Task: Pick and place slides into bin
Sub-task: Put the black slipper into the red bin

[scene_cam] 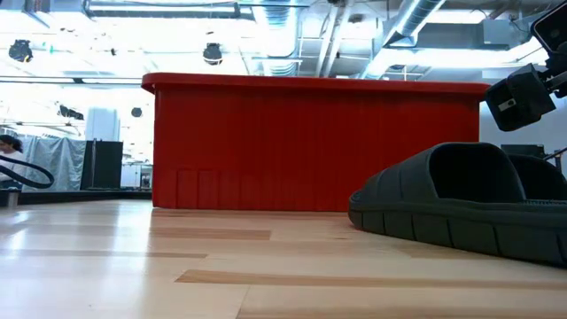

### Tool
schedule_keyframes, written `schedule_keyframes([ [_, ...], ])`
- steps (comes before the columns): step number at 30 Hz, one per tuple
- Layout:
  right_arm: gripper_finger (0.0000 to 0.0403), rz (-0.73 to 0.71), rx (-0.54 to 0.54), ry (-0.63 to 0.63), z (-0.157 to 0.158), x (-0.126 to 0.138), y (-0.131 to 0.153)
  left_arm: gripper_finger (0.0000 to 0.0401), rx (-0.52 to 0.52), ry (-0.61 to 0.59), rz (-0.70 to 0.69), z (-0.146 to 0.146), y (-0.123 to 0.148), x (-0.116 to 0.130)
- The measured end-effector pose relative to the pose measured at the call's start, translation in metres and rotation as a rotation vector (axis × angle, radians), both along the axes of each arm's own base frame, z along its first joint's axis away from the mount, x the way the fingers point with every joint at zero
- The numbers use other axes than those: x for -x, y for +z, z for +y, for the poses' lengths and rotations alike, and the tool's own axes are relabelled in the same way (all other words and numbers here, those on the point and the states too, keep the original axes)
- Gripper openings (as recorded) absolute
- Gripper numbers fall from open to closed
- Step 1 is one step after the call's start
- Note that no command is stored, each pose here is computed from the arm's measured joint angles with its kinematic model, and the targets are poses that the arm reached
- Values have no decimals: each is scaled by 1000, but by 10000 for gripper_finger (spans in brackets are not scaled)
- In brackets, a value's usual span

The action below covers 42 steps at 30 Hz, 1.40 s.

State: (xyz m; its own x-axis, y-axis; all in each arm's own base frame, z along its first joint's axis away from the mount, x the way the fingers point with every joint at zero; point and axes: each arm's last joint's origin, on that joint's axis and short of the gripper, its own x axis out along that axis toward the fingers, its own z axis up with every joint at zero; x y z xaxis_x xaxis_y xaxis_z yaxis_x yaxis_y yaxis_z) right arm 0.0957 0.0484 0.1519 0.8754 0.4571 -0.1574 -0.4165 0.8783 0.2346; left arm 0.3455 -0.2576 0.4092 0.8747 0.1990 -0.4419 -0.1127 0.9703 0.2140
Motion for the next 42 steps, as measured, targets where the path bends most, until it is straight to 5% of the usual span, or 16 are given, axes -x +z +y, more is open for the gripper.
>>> schedule_keyframes([
  [14,233,-1,0,0,0,0,0,0,-304,237,-67,67,45,9],
  [42,233,0,0,0,0,0,0,0,-233,92,368,288,73,38],
])
